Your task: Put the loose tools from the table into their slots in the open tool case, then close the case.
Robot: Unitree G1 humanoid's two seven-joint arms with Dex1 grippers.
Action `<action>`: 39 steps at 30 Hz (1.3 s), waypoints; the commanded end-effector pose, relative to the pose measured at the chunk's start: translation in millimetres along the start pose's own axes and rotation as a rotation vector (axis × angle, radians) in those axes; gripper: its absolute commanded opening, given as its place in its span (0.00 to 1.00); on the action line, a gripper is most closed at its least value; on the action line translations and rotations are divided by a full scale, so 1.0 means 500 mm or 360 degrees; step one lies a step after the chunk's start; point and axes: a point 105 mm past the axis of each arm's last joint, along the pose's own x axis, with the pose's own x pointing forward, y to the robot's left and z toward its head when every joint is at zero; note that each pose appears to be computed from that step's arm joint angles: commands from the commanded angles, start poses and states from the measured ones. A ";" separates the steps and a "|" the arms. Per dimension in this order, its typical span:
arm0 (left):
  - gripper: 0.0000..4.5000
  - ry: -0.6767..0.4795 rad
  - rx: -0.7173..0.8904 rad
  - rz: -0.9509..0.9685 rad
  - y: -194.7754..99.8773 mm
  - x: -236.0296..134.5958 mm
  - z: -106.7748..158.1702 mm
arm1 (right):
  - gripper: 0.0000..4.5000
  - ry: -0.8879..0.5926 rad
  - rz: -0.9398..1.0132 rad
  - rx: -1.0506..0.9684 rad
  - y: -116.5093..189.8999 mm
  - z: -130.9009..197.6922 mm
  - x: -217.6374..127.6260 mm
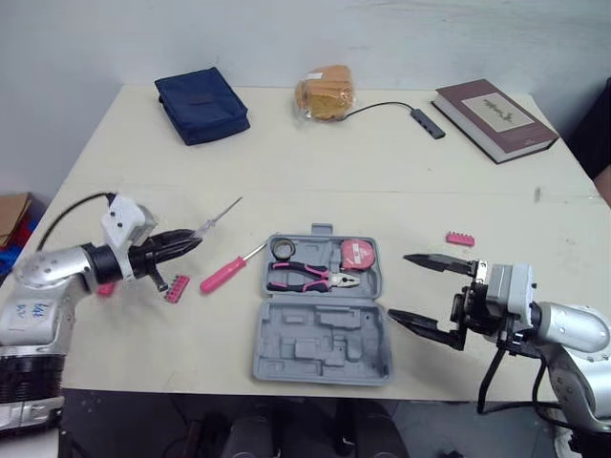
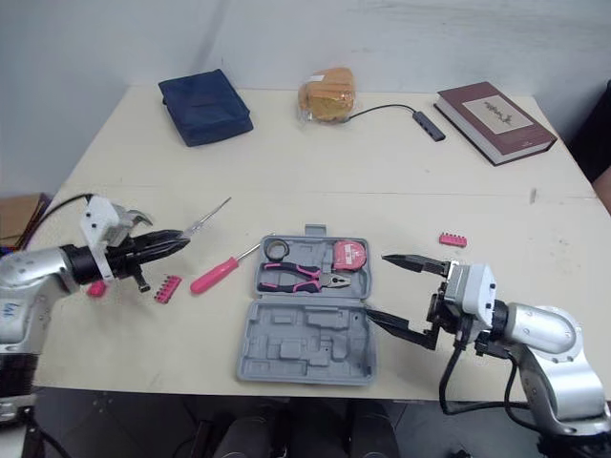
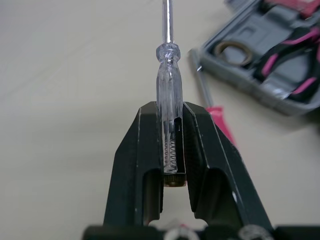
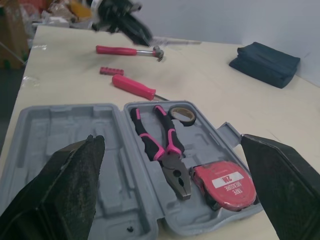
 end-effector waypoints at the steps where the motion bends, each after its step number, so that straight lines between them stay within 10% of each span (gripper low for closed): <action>1: 0.01 -0.0043 0.0124 -0.0370 -0.089 0.039 0.046 | 1.00 0.0025 0.0043 -0.0051 0.005 0.006 -0.015; 13: 0.01 0.0401 0.0450 -0.0709 -0.239 0.166 0.012 | 1.00 0.0104 0.0077 -0.0022 0.016 -0.020 -0.026; 39: 0.01 0.0605 0.0660 -0.0765 -0.241 0.190 -0.023 | 1.00 0.0125 0.0034 -0.0071 0.014 -0.028 -0.019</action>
